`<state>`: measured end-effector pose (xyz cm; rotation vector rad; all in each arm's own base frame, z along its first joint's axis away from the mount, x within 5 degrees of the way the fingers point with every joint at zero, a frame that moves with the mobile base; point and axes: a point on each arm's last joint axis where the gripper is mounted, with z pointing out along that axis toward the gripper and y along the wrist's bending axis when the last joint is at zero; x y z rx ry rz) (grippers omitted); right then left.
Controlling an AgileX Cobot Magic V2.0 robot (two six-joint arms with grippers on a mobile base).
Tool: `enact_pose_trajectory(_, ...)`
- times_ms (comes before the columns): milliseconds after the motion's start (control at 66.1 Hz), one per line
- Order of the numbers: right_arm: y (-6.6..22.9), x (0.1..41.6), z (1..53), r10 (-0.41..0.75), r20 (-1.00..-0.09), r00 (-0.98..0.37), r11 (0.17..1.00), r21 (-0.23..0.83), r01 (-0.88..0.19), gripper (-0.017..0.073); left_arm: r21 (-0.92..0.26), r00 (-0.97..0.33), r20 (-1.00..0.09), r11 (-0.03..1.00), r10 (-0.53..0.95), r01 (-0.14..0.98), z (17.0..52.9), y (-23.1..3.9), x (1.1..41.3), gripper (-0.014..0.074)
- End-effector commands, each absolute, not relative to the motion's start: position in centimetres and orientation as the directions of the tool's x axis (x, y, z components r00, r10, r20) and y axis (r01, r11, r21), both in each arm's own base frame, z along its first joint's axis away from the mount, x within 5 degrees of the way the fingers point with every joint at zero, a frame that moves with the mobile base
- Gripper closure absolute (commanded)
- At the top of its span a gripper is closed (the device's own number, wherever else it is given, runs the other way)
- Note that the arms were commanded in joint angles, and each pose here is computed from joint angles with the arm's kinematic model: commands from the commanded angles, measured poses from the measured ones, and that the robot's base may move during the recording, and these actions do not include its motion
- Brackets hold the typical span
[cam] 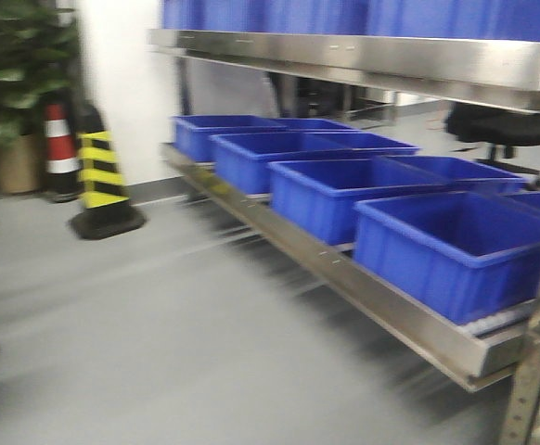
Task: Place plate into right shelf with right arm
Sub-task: 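Drive the base up to the steel shelf with blue bins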
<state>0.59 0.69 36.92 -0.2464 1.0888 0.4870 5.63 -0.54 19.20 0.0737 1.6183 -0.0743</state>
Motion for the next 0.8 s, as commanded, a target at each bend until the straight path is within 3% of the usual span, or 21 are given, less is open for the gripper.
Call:
enact_pose_trajectory(0, 0.19, 0.49, 38.20, 0.287, -0.855, 0.433, 0.885, 0.064, -0.461, 0.0503, -0.010, 0.033, -0.999, 0.996, -0.013, 0.092, 19.74, -0.52, 5.63, 0.0640)
enact_pose_trajectory(787, 0.20, 0.49, 38.19, 0.286, -0.855, 0.432, 0.885, 0.064, -0.461, 0.0503, -0.010, 0.033, -0.999, 0.996, -0.013, 0.092, 19.74, -0.52, 5.63, 0.0640)
